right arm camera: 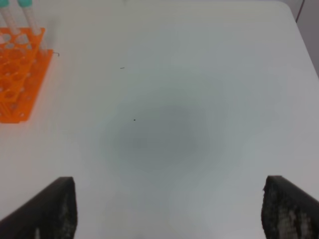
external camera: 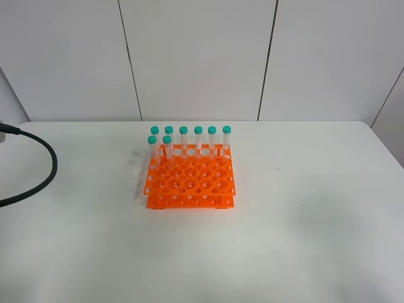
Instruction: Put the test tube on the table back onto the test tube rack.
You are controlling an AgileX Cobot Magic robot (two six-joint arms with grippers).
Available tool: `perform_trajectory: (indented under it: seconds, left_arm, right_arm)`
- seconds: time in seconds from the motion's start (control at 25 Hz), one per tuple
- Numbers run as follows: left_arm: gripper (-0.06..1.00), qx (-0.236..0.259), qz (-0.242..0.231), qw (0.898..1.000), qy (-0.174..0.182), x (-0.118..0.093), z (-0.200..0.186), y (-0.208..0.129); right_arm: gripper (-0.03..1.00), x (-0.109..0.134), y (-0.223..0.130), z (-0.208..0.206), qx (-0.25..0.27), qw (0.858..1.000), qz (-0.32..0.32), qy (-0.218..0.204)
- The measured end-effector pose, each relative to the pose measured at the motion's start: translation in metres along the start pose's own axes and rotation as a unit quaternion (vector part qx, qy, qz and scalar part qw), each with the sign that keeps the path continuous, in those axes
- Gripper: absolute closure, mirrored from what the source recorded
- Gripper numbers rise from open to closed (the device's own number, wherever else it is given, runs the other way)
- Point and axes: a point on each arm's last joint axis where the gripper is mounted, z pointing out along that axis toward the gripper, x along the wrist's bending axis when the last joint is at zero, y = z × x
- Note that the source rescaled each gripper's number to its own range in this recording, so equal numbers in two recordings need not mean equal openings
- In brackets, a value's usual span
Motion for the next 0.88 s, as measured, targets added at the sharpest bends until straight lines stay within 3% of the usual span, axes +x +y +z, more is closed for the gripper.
perform_trajectory:
  seconds: [0.4, 0.64, 0.76, 0.88]
  left_arm:
    - [-0.05, -0.130, -0.014, 0.991, -0.017, -0.010, -0.042, -0.054]
    - [-0.05, -0.156, -0.015, 0.987, -0.024, -0.019, -0.021, -0.105]
    - [-0.05, -0.160, -0.019, 0.986, -0.048, -0.026, -0.011, -0.121]
    - [-0.05, -0.183, -0.023, 0.982, -0.048, -0.027, -0.014, -0.128]
  right_arm:
    - [0.20, 0.000, 0.000, 0.000, 0.000, 1.000, 0.000, 0.000]
    - [0.20, 0.000, 0.000, 0.000, 0.000, 1.000, 0.000, 0.000]
    - [0.20, 0.000, 0.000, 0.000, 0.000, 1.000, 0.000, 0.000]
    - [0.20, 0.000, 0.000, 0.000, 0.000, 1.000, 0.000, 0.000]
